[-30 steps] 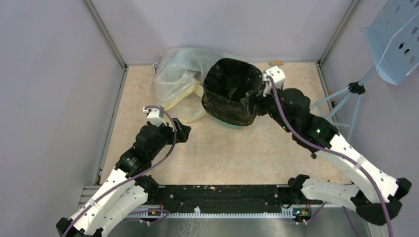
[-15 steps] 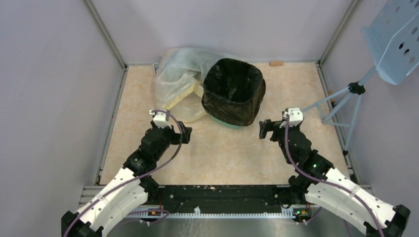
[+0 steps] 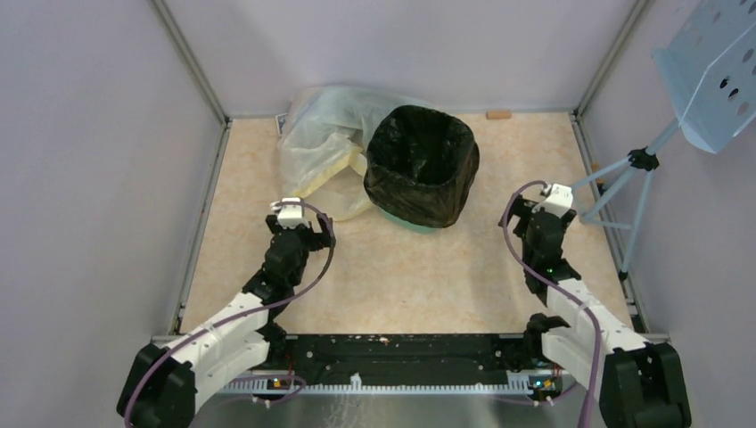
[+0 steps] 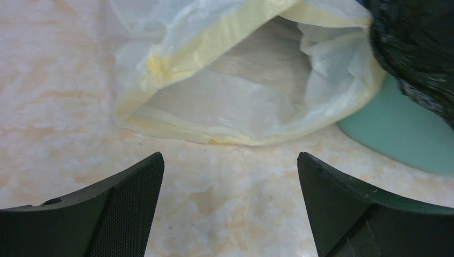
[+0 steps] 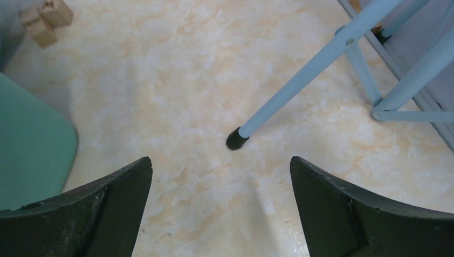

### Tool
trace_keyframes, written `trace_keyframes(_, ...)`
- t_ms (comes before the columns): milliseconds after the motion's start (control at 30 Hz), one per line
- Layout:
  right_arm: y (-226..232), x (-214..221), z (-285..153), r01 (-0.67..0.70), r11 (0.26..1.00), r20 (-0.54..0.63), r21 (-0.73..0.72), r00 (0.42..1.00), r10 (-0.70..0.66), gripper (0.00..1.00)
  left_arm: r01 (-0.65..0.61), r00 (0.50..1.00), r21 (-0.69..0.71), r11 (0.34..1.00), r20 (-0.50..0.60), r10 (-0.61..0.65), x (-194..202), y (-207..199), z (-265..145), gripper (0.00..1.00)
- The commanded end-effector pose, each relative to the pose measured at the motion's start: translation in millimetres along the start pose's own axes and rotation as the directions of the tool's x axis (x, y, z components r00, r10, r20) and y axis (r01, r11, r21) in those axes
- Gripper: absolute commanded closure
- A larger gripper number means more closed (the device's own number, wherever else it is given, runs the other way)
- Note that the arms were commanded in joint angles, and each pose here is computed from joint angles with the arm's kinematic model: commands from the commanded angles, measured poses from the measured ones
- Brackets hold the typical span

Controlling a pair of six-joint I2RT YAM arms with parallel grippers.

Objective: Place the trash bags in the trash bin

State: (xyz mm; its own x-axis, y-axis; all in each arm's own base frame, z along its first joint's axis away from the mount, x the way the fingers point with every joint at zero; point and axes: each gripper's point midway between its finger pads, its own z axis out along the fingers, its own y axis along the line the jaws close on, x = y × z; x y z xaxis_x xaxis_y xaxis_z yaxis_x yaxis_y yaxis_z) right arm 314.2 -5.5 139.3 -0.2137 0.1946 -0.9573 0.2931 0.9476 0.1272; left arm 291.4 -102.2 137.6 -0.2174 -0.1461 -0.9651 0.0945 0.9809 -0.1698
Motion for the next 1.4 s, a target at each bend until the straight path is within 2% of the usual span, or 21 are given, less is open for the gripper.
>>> trace_keyframes(0, 4, -21, 9, 0.056, 0.997, 0.206, -0.044, 0.977, -0.045, 0.01, -0.033, 0.987, -0.133, 0.991, 0.150, 0.053, -30, 32, 13, 0.01)
trace_keyframes(100, 4, -16, 17, 0.049, 0.998, 0.259, -0.040, 0.965, -0.037, 0.01, -0.032, 0.987, -0.161, 0.986, 0.151, 0.057, -27, 48, 23, 0.01)
trace_keyframes(133, 4, -3, 26, 0.096, 0.995, 0.211, -0.029, 0.973, -0.088, 0.01, -0.036, 0.985, -0.174, 0.984, 0.160, 0.064, -28, 54, 26, 0.01)
trace_keyframes(167, 3, 0, 31, 0.120, 0.993, 0.214, -0.012, 0.970, -0.115, 0.01, -0.041, 0.987, -0.175, 0.984, 0.148, 0.067, -28, 56, 30, 0.01)
trace_keyframes(233, -9, 0, 35, 0.114, 0.992, 0.255, 0.048, 0.959, -0.123, 0.01, -0.100, 0.982, -0.176, 0.979, 0.144, 0.126, -27, 61, 35, 0.01)
trace_keyframes(300, -9, 3, 39, 0.141, 0.990, 0.273, 0.021, 0.952, -0.142, 0.02, -0.138, 0.974, -0.176, 0.975, 0.156, 0.166, -27, 67, 37, 0.01)
trace_keyframes(367, -10, 15, 46, 0.148, 0.989, 0.248, 0.008, 0.958, -0.145, 0.05, -0.181, 0.966, -0.143, 0.973, 0.158, 0.203, -21, 68, 42, 0.01)
trace_keyframes(433, -14, 10, 46, 0.127, 0.991, 0.283, 0.042, 0.950, -0.134, 0.13, -0.183, 0.971, -0.130, 0.975, 0.134, 0.200, -12, 71, 48, 0.01)
trace_keyframes(467, -16, 18, 47, 0.136, 0.989, 0.242, 0.048, 0.959, -0.144, 0.13, -0.186, 0.972, -0.128, 0.974, 0.121, 0.202, -7, 73, 52, 0.01)
trace_keyframes(500, -16, 18, 49, 0.118, 0.992, 0.236, 0.049, 0.964, -0.126, 0.09, -0.191, 0.972, -0.131, 0.973, 0.114, 0.206, -3, 76, 54, 0.01)
trace_keyframes(733, -16, 16, 49, 0.112, 0.993, 0.248, 0.048, 0.961, -0.120, 0.07, -0.262, 0.960, -0.104, 0.959, 0.071, 0.270, 0, 85, 76, 0.01)
trace_keyframes(867, -16, 16, 49, 0.111, 0.993, 0.249, 0.049, 0.961, -0.120, 0.06, -0.276, 0.959, 0.002, 0.961, 0.067, 0.275, 19, 81, 87, 0.01)
trace_keyframes(933, -16, 16, 49, 0.110, 0.993, 0.249, 0.047, 0.961, -0.119, 0.06, -0.269, 0.953, -0.011, 0.963, 0.140, 0.268, 12, 85, 89, 0.01)
trace_keyframes(1000, -16, 16, 49, 0.110, 0.993, 0.249, 0.048, 0.961, -0.119, 0.06, -0.246, 0.968, 0.002, 0.969, 0.053, 0.245, 20, 86, 93, 0.01)
trace_keyframes(1067, -16, 16, 49, 0.110, 0.993, 0.248, 0.048, 0.961, -0.119, 0.06, -0.246, 0.966, -0.035, 0.969, 0.077, 0.248, 15, 92, 94, 0.01)
trace_keyframes(1367, -16, 16, 49, 0.111, 0.993, 0.248, 0.047, 0.961, -0.119, 0.06, -0.241, 0.968, -0.037, 0.970, 0.070, 0.243, 18, 93, 93, 0.01)
